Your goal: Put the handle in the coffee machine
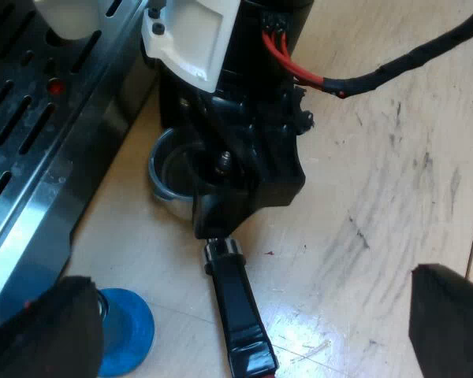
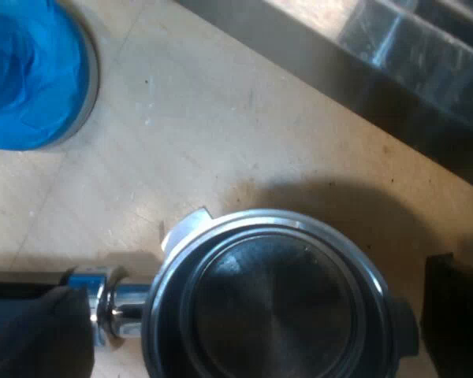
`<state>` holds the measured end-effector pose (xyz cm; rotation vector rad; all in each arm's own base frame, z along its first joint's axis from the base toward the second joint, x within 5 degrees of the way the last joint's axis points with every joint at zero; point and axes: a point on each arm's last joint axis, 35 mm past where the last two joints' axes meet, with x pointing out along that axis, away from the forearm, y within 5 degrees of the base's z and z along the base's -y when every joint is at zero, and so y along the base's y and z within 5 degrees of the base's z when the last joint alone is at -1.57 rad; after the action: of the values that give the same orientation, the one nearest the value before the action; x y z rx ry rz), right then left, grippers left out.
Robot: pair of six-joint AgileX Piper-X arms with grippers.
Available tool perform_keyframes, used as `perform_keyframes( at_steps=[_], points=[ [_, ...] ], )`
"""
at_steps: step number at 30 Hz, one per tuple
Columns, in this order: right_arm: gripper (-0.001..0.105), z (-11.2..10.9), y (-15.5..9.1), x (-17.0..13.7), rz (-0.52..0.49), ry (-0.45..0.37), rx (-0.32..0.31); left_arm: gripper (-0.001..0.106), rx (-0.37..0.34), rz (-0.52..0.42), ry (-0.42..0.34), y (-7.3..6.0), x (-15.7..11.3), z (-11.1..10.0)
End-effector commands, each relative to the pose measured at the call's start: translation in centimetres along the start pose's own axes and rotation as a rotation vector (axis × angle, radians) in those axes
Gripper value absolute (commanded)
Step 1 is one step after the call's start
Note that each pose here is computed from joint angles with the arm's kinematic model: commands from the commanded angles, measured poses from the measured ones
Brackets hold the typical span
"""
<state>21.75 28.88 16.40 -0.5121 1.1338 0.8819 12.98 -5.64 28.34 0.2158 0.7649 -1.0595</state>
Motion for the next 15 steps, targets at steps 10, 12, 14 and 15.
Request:
perform_keyframes(
  at_steps=[10,12,14,15],
  points=[
    [0.068,0.09,-0.13,0.15,0.027,0.007,-0.009,0.08,0.012,-0.005,-0.016,-0.18,-0.2,0.24],
    [0.055,0.09,-0.14,0.16,0.026,0.007,-0.009,0.08,0.01,-0.005,-0.016,-0.18,-0.2,0.24],
    [0.041,0.09,-0.14,0.16,0.026,0.007,-0.009,0.08,0.003,-0.005,-0.016,-0.18,-0.2,0.24],
    [0.029,0.09,-0.14,0.16,0.026,0.007,-0.009,0.08,-0.004,-0.005,-0.016,-0.18,-0.2,0.24]
  ],
)
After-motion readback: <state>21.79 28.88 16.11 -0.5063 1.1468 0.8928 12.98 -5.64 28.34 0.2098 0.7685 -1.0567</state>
